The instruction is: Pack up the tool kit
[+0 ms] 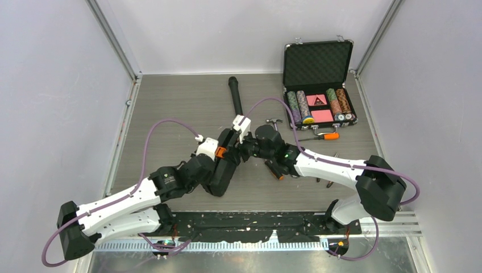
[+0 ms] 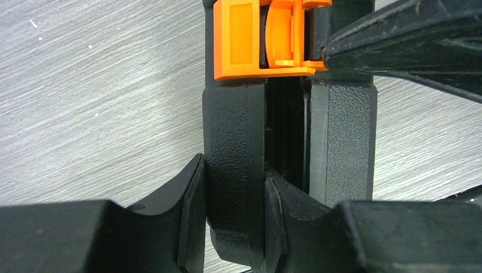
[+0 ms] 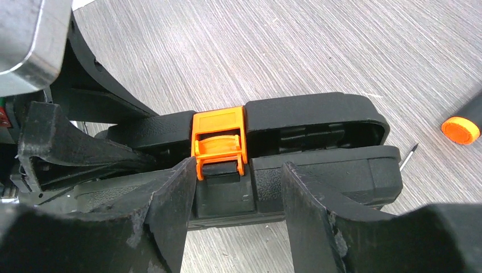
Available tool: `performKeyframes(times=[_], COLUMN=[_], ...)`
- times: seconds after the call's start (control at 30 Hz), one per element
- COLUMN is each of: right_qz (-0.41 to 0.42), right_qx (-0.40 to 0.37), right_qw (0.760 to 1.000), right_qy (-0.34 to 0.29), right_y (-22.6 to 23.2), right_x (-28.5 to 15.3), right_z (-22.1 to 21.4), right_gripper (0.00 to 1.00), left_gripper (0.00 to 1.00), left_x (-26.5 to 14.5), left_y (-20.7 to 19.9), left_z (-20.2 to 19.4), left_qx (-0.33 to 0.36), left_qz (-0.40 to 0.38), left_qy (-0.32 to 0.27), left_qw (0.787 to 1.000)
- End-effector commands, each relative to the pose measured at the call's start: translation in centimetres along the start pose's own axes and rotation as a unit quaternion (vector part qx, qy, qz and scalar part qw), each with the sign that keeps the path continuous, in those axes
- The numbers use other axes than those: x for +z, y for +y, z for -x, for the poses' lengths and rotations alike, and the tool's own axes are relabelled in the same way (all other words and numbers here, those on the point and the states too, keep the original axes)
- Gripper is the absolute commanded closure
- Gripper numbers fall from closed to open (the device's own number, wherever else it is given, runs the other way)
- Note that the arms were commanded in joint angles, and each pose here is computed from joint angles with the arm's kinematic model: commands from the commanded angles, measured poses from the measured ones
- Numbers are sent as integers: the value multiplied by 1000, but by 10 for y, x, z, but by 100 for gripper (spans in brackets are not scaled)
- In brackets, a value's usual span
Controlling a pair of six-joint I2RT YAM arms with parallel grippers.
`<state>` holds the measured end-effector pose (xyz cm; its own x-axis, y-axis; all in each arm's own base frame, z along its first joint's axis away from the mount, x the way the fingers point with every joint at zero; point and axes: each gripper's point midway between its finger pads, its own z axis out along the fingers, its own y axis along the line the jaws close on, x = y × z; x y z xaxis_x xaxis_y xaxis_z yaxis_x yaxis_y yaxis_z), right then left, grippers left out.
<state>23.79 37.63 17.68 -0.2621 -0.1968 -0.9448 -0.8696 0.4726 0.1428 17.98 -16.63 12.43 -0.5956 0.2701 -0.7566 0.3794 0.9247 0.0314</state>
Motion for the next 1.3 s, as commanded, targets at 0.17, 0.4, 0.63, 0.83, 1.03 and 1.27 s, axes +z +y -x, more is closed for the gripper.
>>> performKeyframes(times=[0.17, 0.4, 0.63, 0.83, 1.03, 1.27], right_qz=[-74, -154, -120, -76, -8, 38], right_qx=[66, 202, 324, 366, 374, 394], right_qw=[993, 965, 936, 926, 927, 917], right_qy=[-57, -72, -70, -51, -38, -39], right_y=[-17, -35, -21, -6, 16, 31], right_x=[-27, -46, -28, -10, 17, 40], right_z=[25, 12, -7, -20, -16, -12], right_gripper=[34, 32, 35, 37, 39, 48], left_gripper=[89, 70, 68, 70, 75, 67], left_x=[-6, -19, -24, -25, -43, -36], left_y=[-8, -16, -24, -17, 31, 15], left_z=[5, 22, 28, 29, 45, 51], left_qx=[-87, -141, -148, -153, -111, -68], left_qz=[-16, -58, -84, -71, 30, 7], left_qy=[-17, -63, -69, -77, -115, -102], left_qw=[996, 986, 983, 983, 987, 992])
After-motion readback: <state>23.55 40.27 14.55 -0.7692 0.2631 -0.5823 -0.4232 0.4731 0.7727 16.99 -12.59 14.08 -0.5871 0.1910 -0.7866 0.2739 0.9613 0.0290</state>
